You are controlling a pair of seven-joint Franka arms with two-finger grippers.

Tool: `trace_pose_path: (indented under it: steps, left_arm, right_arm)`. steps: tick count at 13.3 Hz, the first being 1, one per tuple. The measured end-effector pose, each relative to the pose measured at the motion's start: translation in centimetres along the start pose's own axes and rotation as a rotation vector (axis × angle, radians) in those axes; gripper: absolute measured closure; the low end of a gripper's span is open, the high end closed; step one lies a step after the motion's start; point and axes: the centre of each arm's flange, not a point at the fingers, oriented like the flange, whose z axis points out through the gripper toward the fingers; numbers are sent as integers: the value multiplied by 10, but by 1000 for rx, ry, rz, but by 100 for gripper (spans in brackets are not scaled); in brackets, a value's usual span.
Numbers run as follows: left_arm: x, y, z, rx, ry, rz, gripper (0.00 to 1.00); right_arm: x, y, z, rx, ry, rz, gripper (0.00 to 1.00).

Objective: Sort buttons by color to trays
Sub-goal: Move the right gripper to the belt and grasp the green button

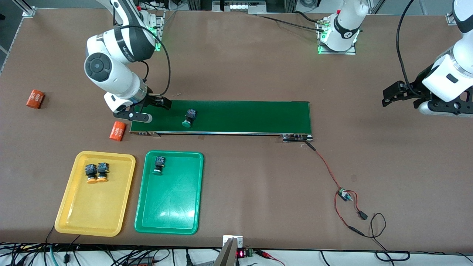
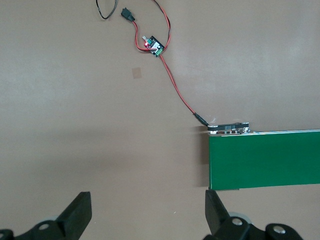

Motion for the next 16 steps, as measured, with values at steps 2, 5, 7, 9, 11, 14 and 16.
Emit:
trace_pose_path:
  steps: [2,5,7,9,11,14,16]
  left_arm:
    - [0,0,0,0,0,0,0]
    - [0,0,0,0,0,0,0]
    - [0,0,0,0,0,0,0]
    - [0,0,0,0,0,0,0]
    - [0,0,0,0,0,0,0]
    - [0,0,0,0,0,0,0]
    - [0,0,0,0,0,0,0]
  right_arm:
    - [-6,-7,7,16,29,20,0]
    - [-7,-9,11,39,69,47,0]
    - [-9,-8,17,45,77,72,0]
    - [-13,-11,26,54,90,97,0]
    - [-17,-18,37,59,95,105,0]
    - [-19,-24,56,17,108,53,0]
    - [-18,-24,65,4,106,43,0]
